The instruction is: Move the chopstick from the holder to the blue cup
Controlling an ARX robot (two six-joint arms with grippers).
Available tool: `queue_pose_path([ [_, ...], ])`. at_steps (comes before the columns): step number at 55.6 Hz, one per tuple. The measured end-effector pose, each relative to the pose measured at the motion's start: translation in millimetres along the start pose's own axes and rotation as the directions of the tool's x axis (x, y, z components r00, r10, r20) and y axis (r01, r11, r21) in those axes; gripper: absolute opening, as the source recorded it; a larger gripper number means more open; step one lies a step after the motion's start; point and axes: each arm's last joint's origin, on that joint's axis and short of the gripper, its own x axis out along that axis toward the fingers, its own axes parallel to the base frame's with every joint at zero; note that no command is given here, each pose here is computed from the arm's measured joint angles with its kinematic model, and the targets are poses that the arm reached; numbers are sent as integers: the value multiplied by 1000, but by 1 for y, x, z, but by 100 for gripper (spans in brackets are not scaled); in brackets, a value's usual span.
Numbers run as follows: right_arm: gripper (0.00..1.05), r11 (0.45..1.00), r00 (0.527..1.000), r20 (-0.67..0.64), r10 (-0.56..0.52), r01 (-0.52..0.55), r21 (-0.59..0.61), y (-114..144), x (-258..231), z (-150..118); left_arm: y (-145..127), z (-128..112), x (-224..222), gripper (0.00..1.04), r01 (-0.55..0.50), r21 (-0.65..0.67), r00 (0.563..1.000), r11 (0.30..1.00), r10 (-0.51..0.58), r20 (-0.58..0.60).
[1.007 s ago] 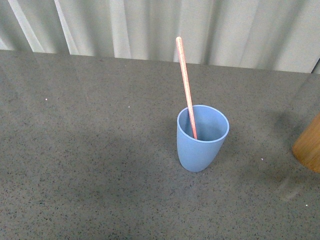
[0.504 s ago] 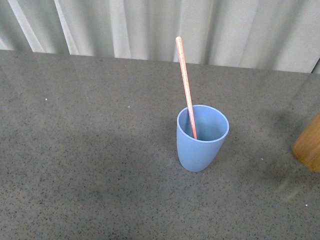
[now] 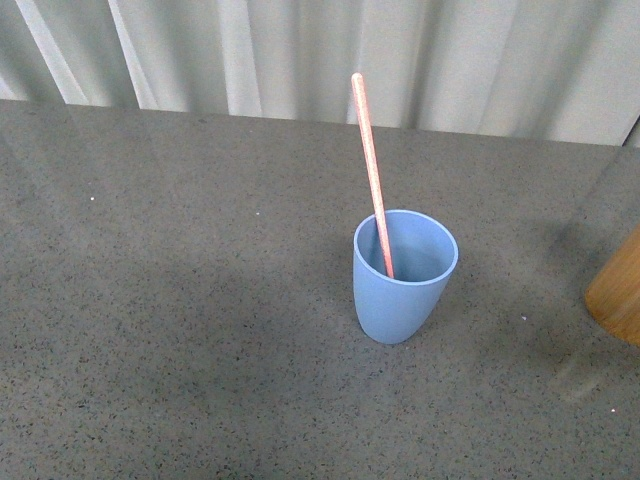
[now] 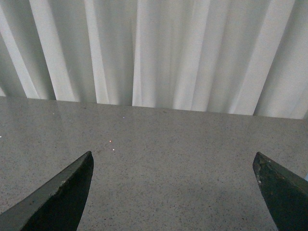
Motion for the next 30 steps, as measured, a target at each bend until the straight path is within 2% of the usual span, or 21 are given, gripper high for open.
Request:
queue_pose_path([
  [30, 95, 1000, 1000, 0, 0, 0, 0, 0, 0, 0, 0, 0, 0, 98, 0, 0, 1000, 1000, 0, 0],
])
